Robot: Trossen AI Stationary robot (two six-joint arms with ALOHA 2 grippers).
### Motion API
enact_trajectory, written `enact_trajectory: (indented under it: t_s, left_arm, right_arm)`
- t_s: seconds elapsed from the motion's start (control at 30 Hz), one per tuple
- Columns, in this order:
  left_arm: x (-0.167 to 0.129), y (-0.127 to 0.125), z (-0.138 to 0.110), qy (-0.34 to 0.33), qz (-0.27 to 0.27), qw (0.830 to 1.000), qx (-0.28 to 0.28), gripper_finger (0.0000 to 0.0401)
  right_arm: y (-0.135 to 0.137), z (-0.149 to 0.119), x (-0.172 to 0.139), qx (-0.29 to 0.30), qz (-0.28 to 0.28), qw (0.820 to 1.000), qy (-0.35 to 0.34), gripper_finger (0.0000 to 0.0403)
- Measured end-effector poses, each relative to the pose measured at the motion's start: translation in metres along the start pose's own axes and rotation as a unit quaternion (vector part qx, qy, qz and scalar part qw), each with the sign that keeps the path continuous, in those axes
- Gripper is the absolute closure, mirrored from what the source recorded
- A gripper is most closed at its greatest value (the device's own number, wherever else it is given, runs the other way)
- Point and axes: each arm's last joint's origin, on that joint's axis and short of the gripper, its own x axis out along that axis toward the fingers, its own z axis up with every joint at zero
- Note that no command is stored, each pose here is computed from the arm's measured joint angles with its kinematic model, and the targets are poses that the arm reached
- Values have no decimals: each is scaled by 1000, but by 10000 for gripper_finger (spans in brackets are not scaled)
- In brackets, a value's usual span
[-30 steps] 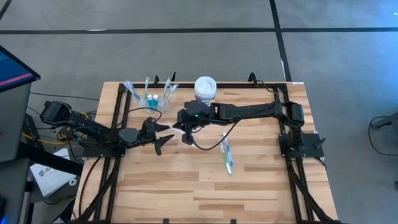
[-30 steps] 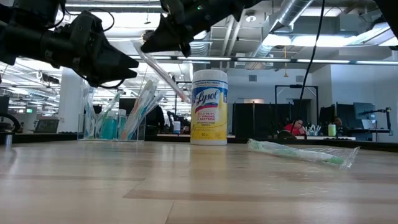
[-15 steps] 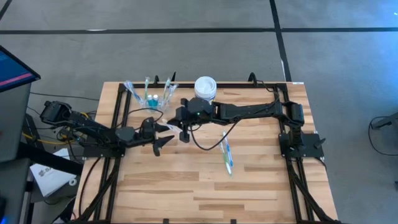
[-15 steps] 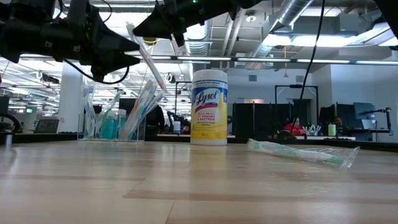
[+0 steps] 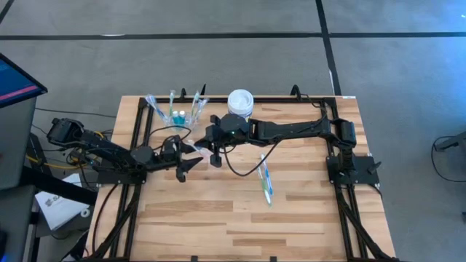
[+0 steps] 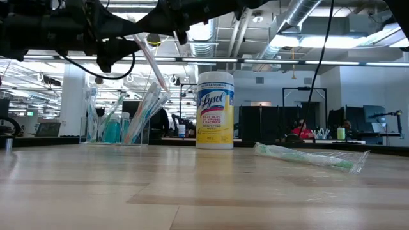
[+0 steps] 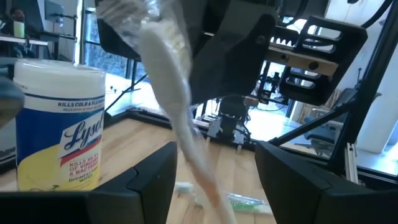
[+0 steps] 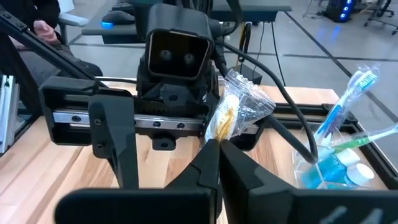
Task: Pick & Place toothbrushing station
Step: Put the orange toothbrush into the transparent organizer
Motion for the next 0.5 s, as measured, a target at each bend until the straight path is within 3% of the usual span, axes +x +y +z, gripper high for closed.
enact_trajectory:
  t_s: [0.17,0.5]
  left_arm:
    - [0,0,1,-4,0,1000,-2,234]
    - [0,0,2,-8,3,1000,-2,373]
  right_arm:
    - [1,1,0,-1,9,1000,-6,403]
    - [1,1,0,0,11,1000,-5,403]
